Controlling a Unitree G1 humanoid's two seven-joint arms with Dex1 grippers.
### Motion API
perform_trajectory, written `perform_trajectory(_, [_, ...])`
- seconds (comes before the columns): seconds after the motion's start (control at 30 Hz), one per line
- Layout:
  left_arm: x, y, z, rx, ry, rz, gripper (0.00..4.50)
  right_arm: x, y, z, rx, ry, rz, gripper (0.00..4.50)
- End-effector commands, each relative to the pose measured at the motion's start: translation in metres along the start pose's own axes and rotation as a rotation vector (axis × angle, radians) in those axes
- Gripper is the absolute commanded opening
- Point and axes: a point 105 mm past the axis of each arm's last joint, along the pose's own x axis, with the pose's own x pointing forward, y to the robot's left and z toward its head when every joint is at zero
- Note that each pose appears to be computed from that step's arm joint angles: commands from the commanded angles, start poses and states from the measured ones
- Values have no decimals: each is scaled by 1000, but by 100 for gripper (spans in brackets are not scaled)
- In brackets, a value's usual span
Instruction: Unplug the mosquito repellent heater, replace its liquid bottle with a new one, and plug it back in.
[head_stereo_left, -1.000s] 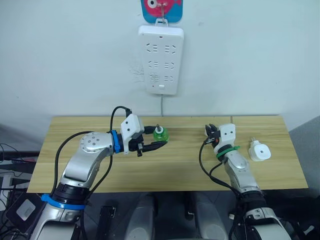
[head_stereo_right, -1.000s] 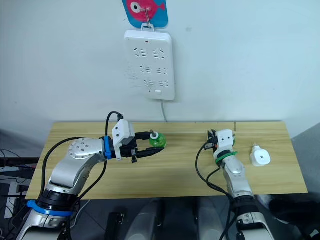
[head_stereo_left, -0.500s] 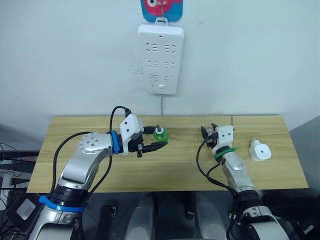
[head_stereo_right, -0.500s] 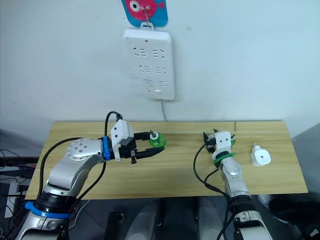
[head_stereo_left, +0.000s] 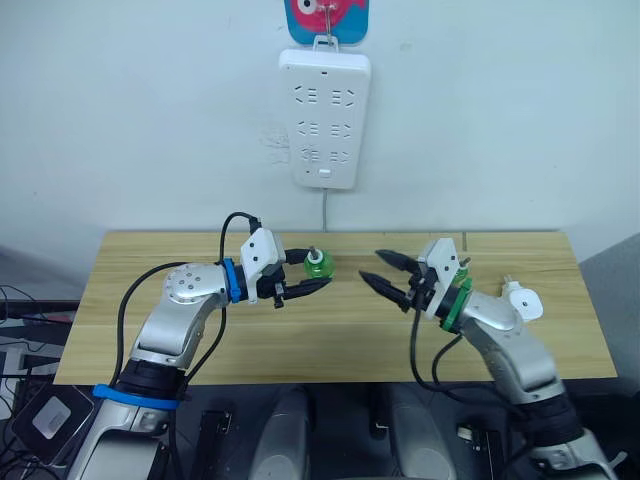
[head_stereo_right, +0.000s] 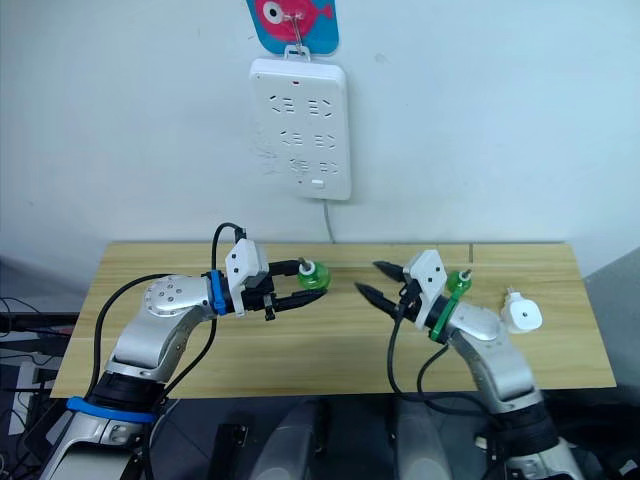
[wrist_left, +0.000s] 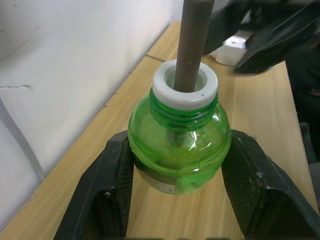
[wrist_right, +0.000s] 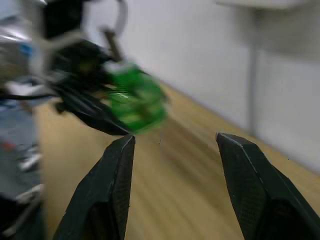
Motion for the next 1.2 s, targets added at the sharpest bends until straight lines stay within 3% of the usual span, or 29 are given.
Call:
perform_trajectory(0.03, [6, -6, 10, 51, -39, -56, 220, 15, 13, 22, -42, -18, 80, 267])
perform_trajectory(0.23, [15, -4, 21, 49, -82, -60, 220, 35, 16, 32, -74, -30, 81, 267])
perform_trajectory(0.53, [19, -6, 27, 35, -104, -63, 220, 43, 16, 27, -121, -25, 60, 267])
perform_trajectory(0.63, [19, -6, 27, 27, -107, -61, 220, 46, 14, 27, -146, -31, 44, 210])
perform_trajectory(0.77, [21, -5, 29, 12, -116, -52, 220, 45, 16, 25, -170, -32, 50, 85])
perform_trajectory(0.93, [20, 0, 31, 0, -127, -28, 220, 42, 12, 23, -179, -32, 26, 84])
perform_trajectory(1.0, [20, 1, 33, -1, -134, -22, 293, 39, 3, 25, -133, -51, -22, 84])
perform_trajectory(1.2, [22, 16, 45, 36, -226, 127, 450, 7, -38, 27, 230, -145, -248, 84])
